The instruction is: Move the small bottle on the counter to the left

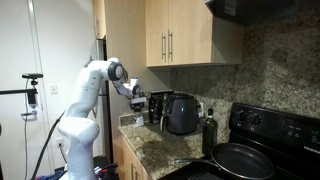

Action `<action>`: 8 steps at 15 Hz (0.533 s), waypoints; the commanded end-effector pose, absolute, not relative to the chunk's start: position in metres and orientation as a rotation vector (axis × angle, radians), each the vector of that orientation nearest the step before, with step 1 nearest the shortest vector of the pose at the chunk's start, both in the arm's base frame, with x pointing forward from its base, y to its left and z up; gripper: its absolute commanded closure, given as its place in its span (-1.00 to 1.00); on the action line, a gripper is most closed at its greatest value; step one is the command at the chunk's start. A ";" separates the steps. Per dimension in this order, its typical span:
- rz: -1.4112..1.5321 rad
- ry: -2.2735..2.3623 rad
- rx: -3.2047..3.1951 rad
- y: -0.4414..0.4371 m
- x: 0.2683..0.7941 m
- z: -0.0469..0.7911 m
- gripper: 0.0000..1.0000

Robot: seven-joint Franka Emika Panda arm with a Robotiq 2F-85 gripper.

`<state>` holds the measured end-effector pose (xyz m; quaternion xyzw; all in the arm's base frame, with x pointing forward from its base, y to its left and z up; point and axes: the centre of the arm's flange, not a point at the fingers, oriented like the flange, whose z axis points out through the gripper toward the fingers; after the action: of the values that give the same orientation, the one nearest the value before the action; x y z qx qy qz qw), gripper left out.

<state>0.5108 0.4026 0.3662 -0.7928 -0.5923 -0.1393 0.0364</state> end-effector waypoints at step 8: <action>-0.598 -1.845 -2.477 0.399 0.493 0.442 -1.00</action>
<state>0.5159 0.4032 0.3936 -0.7921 -0.5837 -0.1762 0.0272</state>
